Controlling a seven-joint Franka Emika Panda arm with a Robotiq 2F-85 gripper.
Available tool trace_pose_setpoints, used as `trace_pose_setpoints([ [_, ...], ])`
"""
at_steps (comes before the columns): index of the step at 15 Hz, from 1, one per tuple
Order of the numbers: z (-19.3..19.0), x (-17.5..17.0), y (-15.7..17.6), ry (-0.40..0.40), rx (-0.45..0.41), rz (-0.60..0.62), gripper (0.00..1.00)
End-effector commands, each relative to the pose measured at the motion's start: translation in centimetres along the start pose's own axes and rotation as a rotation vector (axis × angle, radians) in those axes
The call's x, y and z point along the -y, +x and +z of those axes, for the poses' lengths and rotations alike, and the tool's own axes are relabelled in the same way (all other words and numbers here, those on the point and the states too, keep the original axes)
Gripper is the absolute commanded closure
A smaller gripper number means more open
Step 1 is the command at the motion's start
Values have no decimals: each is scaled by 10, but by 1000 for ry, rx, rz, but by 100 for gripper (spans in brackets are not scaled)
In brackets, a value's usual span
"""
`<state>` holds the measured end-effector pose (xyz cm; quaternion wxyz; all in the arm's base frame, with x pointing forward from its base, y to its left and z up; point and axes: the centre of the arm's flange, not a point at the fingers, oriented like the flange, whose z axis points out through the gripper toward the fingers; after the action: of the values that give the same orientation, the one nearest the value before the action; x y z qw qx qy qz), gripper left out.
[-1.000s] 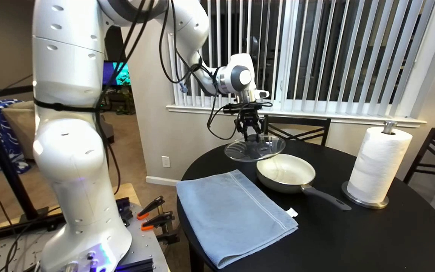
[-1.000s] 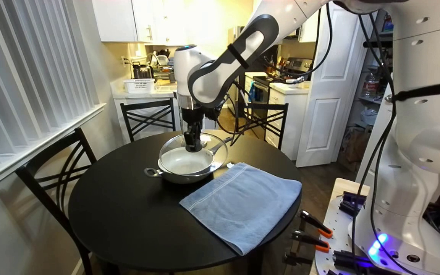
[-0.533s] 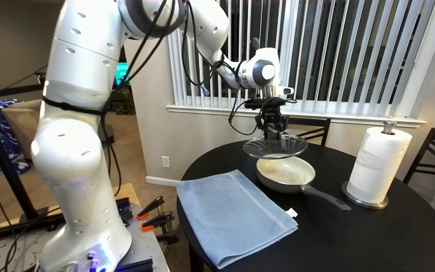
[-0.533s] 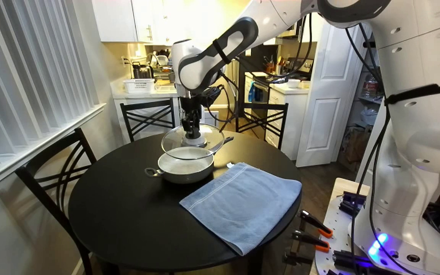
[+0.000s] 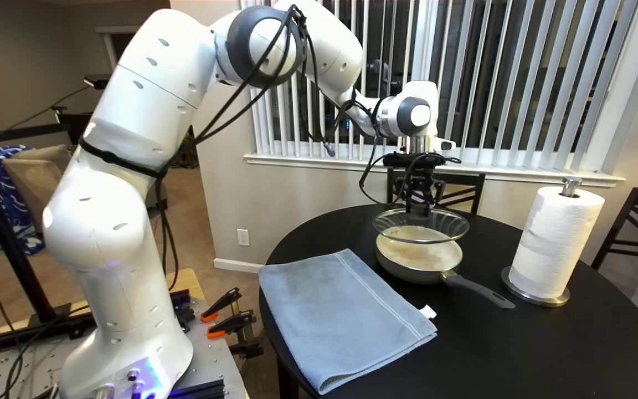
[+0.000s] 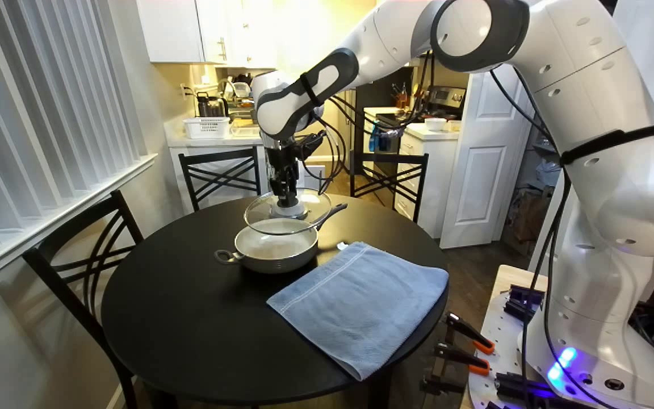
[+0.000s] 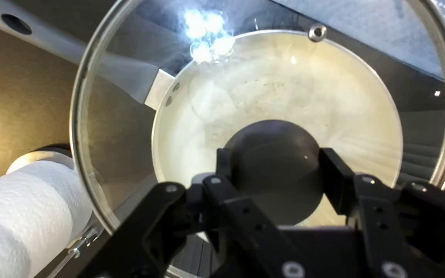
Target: Pick up the lid, then put it on the pot
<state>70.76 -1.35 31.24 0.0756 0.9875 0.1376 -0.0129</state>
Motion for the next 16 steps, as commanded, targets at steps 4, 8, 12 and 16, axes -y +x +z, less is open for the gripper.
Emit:
trace_pose_setpoints([
  [4,10,-1,20,98,-14,-58,67],
  [8,22,1,22,140,-23,-46,67],
  [12,37,4,26,141,-32,-32,67],
  [16,53,6,32,160,-54,-37,67],
])
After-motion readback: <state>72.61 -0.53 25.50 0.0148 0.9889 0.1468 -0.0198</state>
